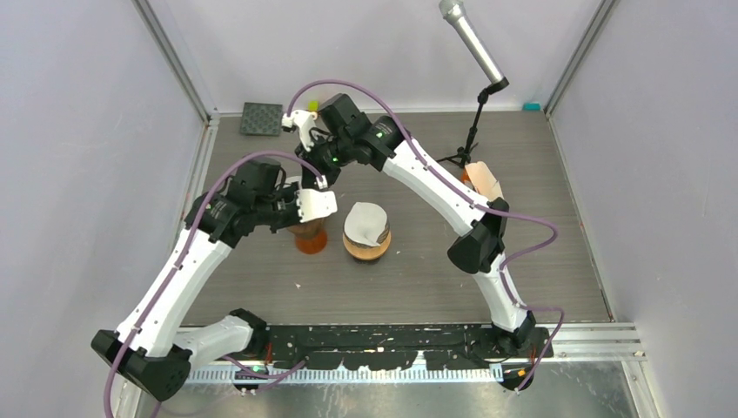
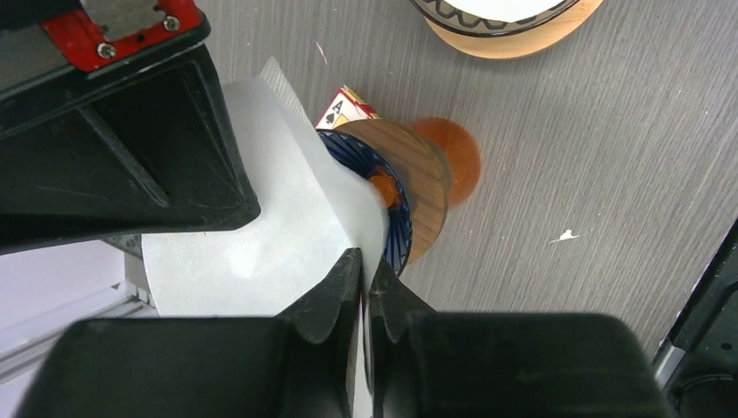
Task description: Place the coffee filter in the dripper
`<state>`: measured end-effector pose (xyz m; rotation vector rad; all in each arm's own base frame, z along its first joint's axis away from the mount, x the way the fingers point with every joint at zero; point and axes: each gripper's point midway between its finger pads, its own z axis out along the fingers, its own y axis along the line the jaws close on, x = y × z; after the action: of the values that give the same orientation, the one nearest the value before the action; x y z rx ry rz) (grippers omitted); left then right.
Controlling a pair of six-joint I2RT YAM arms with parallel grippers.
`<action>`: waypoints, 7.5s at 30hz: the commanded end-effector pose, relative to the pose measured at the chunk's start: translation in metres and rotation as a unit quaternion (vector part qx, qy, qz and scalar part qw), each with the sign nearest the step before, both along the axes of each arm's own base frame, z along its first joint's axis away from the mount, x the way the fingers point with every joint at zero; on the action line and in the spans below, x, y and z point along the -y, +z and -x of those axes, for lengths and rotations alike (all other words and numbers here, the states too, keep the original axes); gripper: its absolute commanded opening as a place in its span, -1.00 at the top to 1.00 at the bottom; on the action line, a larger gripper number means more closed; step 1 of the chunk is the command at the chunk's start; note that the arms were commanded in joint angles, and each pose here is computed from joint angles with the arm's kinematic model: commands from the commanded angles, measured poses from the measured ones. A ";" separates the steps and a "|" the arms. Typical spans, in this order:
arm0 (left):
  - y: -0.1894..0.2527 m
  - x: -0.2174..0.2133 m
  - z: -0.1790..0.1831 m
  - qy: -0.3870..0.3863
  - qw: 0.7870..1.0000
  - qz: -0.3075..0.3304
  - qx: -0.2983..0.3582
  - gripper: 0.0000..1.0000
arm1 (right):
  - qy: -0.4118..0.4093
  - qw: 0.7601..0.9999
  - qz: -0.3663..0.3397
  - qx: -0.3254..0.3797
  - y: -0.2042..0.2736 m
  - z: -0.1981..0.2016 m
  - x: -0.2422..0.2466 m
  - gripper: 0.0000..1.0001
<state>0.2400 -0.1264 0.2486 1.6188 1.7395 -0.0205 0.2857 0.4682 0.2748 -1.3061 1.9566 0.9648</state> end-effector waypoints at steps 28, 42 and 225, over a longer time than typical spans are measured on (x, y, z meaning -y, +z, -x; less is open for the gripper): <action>-0.028 -0.009 0.008 -0.051 0.995 -0.015 -0.084 0.06 | -0.006 1.000 0.012 0.014 -0.016 -0.010 -0.006 0.42; -0.028 -0.007 0.007 -0.066 0.995 -0.013 -0.068 0.07 | -0.036 0.998 0.050 0.027 -0.038 -0.023 0.001 -0.19; -0.066 -0.079 -0.057 0.465 0.848 0.207 -0.147 -0.57 | -0.226 0.966 0.084 -0.090 -0.082 -0.022 0.022 -0.33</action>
<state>0.2935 -0.0517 0.1853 0.3774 2.3956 -0.1891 0.3036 0.4423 0.1947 -0.8089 2.4010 0.7411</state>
